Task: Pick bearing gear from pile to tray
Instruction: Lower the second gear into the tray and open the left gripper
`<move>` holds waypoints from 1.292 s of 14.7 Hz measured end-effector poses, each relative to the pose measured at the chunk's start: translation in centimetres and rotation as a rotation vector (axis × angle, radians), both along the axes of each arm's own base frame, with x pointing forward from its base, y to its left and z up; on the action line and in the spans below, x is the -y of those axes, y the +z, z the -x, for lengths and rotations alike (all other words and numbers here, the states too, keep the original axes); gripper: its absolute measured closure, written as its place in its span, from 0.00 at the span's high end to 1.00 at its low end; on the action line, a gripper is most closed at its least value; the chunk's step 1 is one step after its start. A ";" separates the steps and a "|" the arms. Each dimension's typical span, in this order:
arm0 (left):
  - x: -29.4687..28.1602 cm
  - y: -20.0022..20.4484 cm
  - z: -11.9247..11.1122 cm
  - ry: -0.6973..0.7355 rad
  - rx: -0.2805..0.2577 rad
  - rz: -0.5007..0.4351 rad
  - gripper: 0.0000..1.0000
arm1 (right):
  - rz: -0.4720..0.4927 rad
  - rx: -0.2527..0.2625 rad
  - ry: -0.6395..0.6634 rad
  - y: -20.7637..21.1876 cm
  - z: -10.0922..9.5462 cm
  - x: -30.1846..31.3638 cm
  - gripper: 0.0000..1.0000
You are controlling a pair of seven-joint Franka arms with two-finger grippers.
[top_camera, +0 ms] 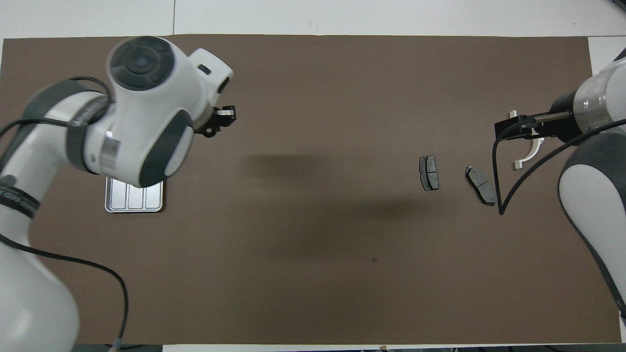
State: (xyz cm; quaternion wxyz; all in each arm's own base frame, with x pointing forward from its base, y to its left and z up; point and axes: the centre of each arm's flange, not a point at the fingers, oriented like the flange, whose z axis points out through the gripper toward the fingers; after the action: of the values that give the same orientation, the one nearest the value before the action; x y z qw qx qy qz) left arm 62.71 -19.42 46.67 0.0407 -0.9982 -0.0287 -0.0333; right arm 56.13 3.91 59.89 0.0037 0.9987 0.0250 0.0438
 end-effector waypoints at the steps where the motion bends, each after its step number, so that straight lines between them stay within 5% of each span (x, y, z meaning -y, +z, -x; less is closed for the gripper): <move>1: -4.5 0.3 -1.0 -0.025 -0.014 -0.002 0.34 | -0.003 0.006 0.003 1.3 0.9 0.0 1.00; 4: -13.9 0.6 -2.1 -0.093 -0.051 0.012 0.34 | -0.005 0.017 0.010 3.6 2.8 0.1 1.00; 8: -19.0 -0.7 -1.7 -0.165 -0.087 0.016 0.34 | -0.005 0.007 0.012 3.1 2.8 0.0 1.00; 12: -20.0 -5.9 0.0 -0.191 -0.013 0.016 0.34 | -0.003 -0.006 0.012 2.4 2.5 0.0 1.00; 19: -19.1 -11.9 1.4 -0.208 0.043 0.021 0.34 | 0.001 -0.055 0.009 -0.4 1.1 0.0 1.00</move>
State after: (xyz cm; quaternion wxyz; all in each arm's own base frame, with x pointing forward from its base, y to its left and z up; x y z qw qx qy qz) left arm 61.29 -0.33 34.80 0.0260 -0.9952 0.0737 -0.0584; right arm 55.04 3.93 59.44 0.0035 0.9994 0.0294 0.0163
